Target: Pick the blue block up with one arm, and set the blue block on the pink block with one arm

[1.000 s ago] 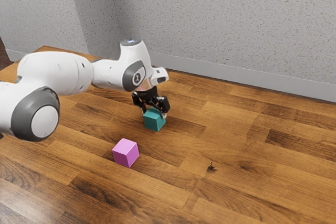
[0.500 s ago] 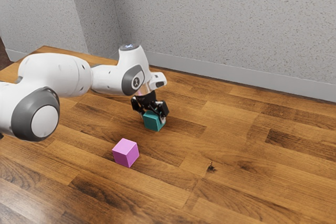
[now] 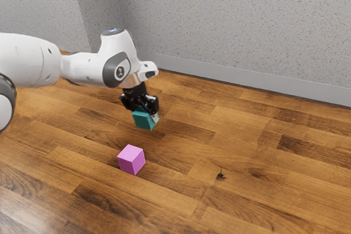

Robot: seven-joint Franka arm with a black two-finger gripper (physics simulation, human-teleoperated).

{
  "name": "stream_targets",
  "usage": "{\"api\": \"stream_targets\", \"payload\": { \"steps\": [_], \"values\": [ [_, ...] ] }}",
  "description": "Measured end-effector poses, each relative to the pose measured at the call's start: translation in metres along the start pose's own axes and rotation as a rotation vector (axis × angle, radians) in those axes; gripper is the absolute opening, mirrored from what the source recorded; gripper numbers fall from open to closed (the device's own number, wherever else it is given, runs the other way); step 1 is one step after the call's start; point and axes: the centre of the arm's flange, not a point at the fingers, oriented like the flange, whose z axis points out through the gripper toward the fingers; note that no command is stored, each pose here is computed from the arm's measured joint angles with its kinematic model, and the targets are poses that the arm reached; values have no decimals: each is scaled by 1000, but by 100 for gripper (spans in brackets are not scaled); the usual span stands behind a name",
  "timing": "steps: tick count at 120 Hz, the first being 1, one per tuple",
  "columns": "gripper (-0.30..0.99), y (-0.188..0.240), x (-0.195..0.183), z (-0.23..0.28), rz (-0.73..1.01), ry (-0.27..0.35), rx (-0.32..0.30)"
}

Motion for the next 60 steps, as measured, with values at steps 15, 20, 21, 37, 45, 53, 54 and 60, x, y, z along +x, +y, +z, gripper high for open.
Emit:
{"api": "stream_targets", "payload": {
  "steps": [15, 20, 21, 37, 45, 53, 54, 60],
  "values": [
    [29, 1, -46, -17, -30, -23, 1],
    [29, 5, -56, -17, -33, -33, 0],
    [29, 6, -57, -17, -34, -34, -1],
    [28, 19, -78, -14, -47, -59, -2],
    [28, 20, -88, -16, -61, -64, 0],
    [28, 23, -93, -15, -70, -70, 1],
    [28, 24, -94, -15, -71, -71, 1],
    [28, 28, -99, -14, -73, -76, 2]
  ]
}}
